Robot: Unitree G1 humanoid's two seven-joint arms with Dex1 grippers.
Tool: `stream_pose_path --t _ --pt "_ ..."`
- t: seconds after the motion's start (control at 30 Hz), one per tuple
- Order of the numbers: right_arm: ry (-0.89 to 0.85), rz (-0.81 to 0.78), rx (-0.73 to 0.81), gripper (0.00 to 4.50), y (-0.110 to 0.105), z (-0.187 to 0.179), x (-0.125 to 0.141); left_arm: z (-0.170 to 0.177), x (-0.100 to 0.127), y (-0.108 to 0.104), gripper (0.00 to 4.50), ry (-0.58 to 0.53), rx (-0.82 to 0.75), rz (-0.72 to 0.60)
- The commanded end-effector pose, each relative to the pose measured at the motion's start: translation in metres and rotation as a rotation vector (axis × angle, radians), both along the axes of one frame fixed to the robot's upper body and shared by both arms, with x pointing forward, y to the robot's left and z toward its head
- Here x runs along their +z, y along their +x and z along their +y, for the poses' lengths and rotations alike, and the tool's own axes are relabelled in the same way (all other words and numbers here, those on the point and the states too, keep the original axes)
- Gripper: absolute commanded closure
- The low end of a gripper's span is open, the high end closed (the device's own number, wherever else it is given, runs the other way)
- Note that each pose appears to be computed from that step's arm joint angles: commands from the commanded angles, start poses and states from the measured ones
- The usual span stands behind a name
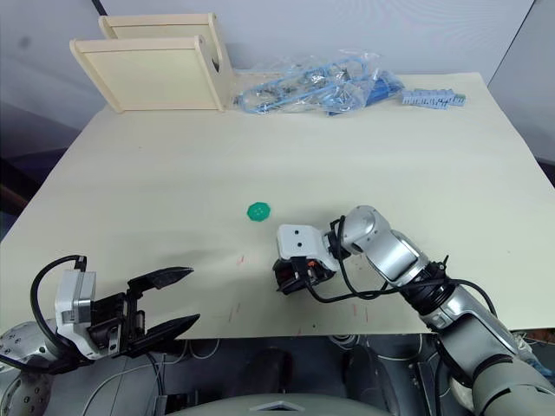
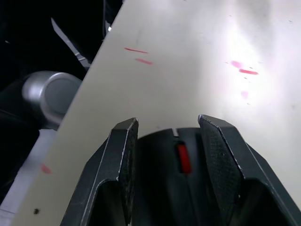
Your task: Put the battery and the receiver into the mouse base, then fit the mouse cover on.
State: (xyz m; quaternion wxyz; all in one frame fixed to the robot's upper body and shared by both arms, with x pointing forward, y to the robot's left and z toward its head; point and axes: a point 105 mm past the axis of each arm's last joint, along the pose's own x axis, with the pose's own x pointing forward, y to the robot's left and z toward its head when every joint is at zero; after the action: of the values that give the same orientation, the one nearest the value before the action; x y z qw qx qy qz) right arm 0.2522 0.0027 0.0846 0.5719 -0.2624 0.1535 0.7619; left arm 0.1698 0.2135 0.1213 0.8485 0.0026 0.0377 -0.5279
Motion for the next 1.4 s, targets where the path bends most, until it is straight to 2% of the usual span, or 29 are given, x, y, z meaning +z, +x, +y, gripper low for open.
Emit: stream_pose_path --t 0.03,0.23,0.53,0.67,0.8,1.03,1.07,1.17,1.4 --pt "-0.110 0.076 -0.031 2.38 -0.003 -0.012 -0.028 -0.001 0.006 -0.001 0.00 0.001 -0.007 -0.030" --pt "-0.141 0.071 -0.071 2.38 0.005 -0.016 -0.034 -0.001 0.006 -0.001 0.00 0.001 -0.004 -0.030" --pt "-0.079 0.082 -0.102 2.38 0.008 -0.011 -0.027 -0.001 0.005 -0.002 0.00 -0.002 -0.002 -0.029" --pt "0.035 0.089 -0.065 2.38 0.002 -0.004 -0.010 -0.002 0.005 -0.002 0.00 -0.004 -0.004 -0.029" --pt "0.216 0.104 -0.105 2.38 0.003 0.005 0.026 -0.002 0.005 -0.002 0.00 -0.007 -0.004 -0.030" --pt "0.312 0.068 -0.165 2.38 -0.001 -0.016 0.046 -0.001 0.007 0.000 0.00 -0.010 -0.001 -0.032" --pt "0.367 0.066 -0.160 2.38 -0.004 -0.019 0.053 -0.001 0.007 0.000 0.00 -0.010 -0.001 -0.032" --pt "0.446 0.078 -0.218 2.38 -0.006 -0.043 0.067 0.000 0.008 0.000 0.00 -0.008 0.001 -0.032" --pt "0.472 0.140 -0.348 2.38 -0.004 -0.076 0.072 0.002 0.009 0.001 0.00 -0.009 -0.001 -0.034"
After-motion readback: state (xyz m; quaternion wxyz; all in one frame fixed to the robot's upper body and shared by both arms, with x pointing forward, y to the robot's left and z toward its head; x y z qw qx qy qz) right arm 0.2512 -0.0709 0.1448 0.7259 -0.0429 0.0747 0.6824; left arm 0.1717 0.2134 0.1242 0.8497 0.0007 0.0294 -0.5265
